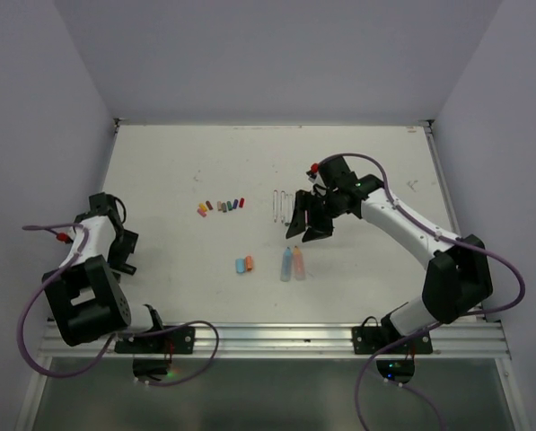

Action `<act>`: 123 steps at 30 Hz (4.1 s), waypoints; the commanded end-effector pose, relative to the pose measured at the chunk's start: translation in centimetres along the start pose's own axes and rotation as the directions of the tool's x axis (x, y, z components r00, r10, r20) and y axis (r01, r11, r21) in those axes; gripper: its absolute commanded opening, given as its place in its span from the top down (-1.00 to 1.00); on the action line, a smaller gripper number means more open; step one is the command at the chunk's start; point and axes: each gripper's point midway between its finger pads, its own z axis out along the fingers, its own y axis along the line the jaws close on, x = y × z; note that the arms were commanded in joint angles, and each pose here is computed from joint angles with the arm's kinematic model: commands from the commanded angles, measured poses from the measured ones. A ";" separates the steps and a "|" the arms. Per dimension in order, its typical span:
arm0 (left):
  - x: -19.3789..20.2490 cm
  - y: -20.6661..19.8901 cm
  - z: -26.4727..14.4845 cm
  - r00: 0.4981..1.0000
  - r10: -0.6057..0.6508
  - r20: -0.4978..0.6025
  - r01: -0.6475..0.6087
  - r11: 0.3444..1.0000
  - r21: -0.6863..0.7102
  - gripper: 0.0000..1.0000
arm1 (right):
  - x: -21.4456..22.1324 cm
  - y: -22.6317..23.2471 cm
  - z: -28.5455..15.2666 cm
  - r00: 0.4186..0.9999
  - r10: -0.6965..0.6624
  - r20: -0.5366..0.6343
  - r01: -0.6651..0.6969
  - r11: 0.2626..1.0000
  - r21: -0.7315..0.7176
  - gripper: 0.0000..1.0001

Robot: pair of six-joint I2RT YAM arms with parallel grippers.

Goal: Open the pen caps

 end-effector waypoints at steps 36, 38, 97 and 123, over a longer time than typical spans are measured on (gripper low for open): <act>2.3 -2.3 4.9 0.999 0.042 -0.032 -0.039 0.993 0.112 1.00 | -1.7 1.7 -0.5 0.999 -0.032 0.044 0.034 0.999 -0.027 -0.12; 2.3 -3.2 4.4 0.997 0.057 -0.055 -0.049 0.990 0.135 1.00 | -1.9 1.9 -0.7 0.998 -0.033 0.054 0.035 0.999 -0.028 -0.12; 26.9 -11.3 -25.1 0.282 0.820 0.498 -0.590 -0.261 0.764 0.18 | -7.1 9.4 4.7 0.997 0.071 -0.017 -0.073 0.960 -0.272 1.00; 29.7 -6.6 -31.7 0.250 0.814 0.525 0.004 -0.543 0.840 0.78 | -4.3 15.8 -0.1 0.996 -0.075 -0.044 0.018 0.672 -0.740 1.00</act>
